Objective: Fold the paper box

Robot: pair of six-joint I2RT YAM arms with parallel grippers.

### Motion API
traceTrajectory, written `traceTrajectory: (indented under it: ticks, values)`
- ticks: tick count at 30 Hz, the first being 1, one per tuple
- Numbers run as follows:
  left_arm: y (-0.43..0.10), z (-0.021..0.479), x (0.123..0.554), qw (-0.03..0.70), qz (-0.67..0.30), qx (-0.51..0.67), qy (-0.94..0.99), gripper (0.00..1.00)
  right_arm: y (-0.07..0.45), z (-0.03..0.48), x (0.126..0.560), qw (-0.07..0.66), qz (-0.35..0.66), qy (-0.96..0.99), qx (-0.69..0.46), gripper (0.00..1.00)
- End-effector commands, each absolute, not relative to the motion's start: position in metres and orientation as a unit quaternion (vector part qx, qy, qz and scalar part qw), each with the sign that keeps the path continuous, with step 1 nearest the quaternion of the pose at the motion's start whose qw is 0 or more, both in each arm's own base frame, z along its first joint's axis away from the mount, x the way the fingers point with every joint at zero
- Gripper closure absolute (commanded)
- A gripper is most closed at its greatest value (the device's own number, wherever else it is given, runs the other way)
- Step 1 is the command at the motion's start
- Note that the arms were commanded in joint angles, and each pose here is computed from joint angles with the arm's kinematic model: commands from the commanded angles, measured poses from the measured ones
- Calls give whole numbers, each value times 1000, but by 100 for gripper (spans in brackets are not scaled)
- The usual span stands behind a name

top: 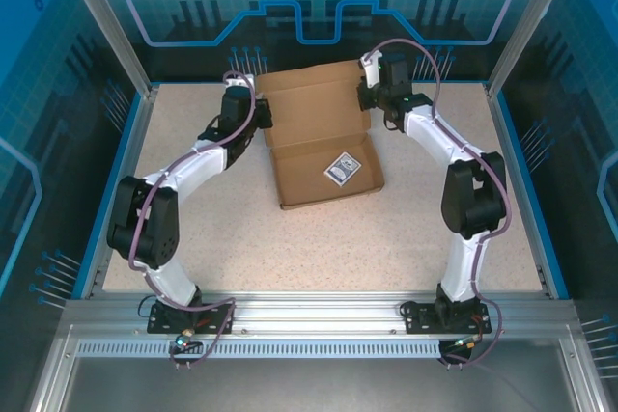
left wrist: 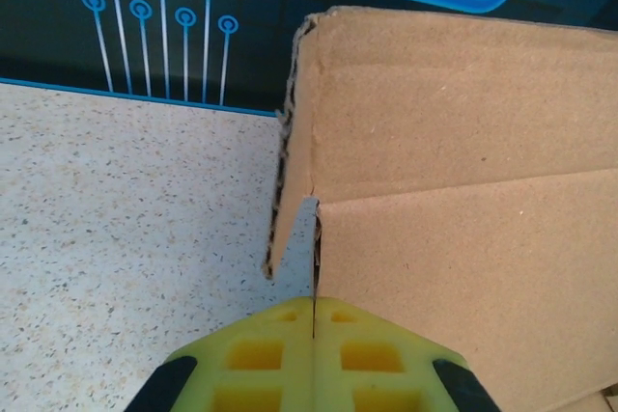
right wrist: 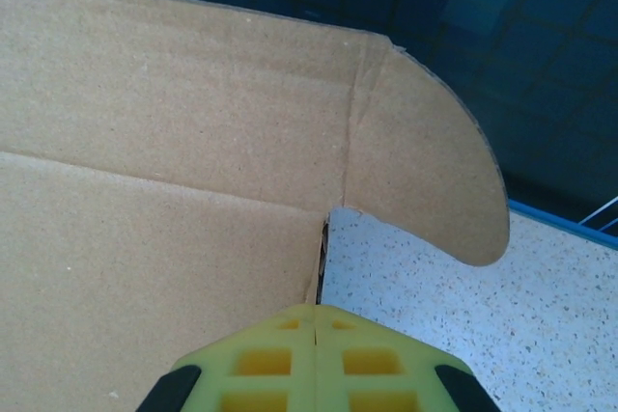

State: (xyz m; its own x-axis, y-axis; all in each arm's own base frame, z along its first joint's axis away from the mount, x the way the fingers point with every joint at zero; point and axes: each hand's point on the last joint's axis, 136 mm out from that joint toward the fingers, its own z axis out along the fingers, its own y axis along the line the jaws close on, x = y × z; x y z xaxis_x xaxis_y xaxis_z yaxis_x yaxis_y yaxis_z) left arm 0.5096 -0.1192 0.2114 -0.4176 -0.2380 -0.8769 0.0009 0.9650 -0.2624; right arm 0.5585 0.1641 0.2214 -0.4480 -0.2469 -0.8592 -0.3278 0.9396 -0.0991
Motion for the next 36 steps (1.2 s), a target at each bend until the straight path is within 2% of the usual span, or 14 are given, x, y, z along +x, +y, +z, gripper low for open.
traceTrajectory:
  ticks: [1,6,15,21,28,36]
  values:
    - [-121,251,505,597,-120,-92,788,100,187,258,549,552,64,812,-176,100]
    - [-125,242,494,604,-121,-81,784,98,187,258,540,576,69,795,-177,100]
    - [-127,230,475,597,-122,-43,792,80,194,261,528,616,87,757,-199,100]
    - [-117,225,472,586,-110,-35,802,71,195,258,522,625,90,747,-209,100]
    - [-102,220,468,571,-120,-31,811,56,193,253,516,635,84,736,-220,100]
    - [-95,210,468,553,-143,-11,821,45,195,249,514,638,85,732,-225,100]
